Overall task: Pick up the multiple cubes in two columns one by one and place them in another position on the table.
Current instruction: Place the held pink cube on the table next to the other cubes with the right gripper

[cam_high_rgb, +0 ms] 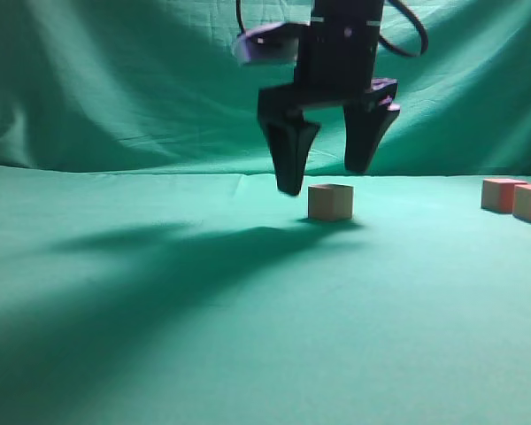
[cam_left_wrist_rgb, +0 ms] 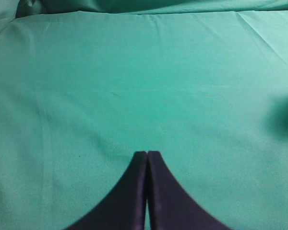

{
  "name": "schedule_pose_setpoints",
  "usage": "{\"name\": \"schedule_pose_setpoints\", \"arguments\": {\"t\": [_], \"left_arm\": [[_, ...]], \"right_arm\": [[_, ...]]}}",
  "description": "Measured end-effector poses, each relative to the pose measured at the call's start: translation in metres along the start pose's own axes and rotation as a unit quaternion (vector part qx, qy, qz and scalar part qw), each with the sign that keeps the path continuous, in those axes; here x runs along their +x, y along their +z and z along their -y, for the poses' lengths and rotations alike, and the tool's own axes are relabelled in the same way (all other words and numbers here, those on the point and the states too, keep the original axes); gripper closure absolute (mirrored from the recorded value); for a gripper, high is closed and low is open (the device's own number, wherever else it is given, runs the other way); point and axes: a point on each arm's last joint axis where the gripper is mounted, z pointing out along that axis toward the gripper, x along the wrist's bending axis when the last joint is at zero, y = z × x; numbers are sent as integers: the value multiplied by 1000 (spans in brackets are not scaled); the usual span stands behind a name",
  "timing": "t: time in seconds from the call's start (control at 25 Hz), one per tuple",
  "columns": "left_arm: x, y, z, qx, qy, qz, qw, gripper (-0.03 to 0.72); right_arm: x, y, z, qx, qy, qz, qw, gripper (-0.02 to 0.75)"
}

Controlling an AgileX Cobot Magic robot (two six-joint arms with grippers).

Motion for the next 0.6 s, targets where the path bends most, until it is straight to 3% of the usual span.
{"name": "schedule_pose_setpoints", "arguments": {"t": [0.04,0.2,0.24,0.32,0.4,0.6], "left_arm": [[0,0,0,0,0,0,1000,688],[0,0,0,0,0,0,1000,688],[0,0,0,0,0,0,1000,688],[0,0,0,0,0,0,1000,688],[0,0,0,0,0,0,1000,688],[0,0,0,0,0,0,1000,688]], "right_arm": [[-1,-8,-1,-1,2,1,1000,51],[-5,-55,-1,-4,6,5,1000,68],[-6,-68,1,-3,6,8,1000,123],[-8,-92,8,2,5,17,1000,129],[-10,-115,14,-8,3,34,999,195],[-17,-169,28,-57,42,77,995,187]]}}
